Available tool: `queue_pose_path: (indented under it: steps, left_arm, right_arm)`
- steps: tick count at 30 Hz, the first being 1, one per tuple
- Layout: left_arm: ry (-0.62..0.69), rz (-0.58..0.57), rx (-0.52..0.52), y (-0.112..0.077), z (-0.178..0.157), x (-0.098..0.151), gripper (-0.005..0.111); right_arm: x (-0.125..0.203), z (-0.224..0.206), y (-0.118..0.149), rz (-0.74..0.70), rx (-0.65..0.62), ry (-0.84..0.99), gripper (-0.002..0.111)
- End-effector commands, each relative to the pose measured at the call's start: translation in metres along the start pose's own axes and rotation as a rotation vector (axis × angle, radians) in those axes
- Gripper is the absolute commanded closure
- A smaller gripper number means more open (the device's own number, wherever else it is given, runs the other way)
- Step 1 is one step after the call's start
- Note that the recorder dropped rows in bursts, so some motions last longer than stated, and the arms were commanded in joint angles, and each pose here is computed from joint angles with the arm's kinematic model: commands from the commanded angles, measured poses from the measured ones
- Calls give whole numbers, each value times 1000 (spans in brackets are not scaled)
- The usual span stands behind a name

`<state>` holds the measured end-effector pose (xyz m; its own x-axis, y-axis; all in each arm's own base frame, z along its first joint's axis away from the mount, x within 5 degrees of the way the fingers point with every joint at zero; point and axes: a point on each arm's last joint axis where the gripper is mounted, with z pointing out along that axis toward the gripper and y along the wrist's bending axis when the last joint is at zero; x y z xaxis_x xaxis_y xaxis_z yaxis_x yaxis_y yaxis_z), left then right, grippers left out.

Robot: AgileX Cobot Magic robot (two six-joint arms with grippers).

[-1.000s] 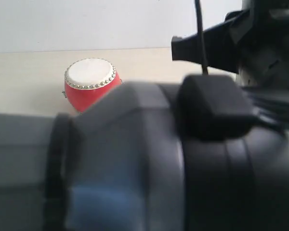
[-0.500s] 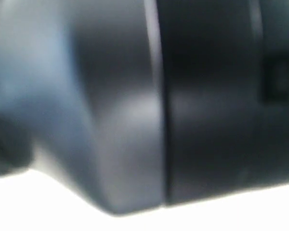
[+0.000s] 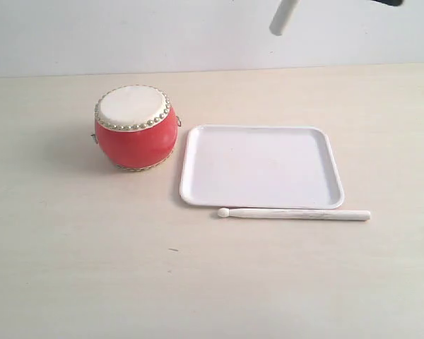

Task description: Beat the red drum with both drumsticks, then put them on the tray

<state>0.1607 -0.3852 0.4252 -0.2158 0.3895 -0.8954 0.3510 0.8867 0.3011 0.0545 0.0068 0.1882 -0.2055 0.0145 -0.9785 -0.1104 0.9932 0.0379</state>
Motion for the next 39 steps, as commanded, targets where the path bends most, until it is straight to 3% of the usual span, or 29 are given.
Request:
queue_pose_path:
  steps: [1,5,10,17,20,28,39]
  left_arm:
    - [86,51,100,20,-2,-4,107]
    - [90,48,234,30,-1,-11,107]
    - [42,20,267,35,2,-17,107]
    - [-4,-127,385,37,15,-25,107]
    - [8,-183,385,40,18,-25,107]
    - [9,-181,369,45,15,-26,107]
    - [11,-282,602,80,17,-38,107]
  right_arm:
    - [0,0,0,0,4,-14,108]
    - [0,0,0,0,4,-14,108]
    - [0,0,0,0,4,-14,108]
    - [0,0,0,0,4,-14,108]
    - [0,0,0,0,4,-14,108]
    - [0,0,0,0,4,-14,108]
    - [0,0,0,0,4,-14,108]
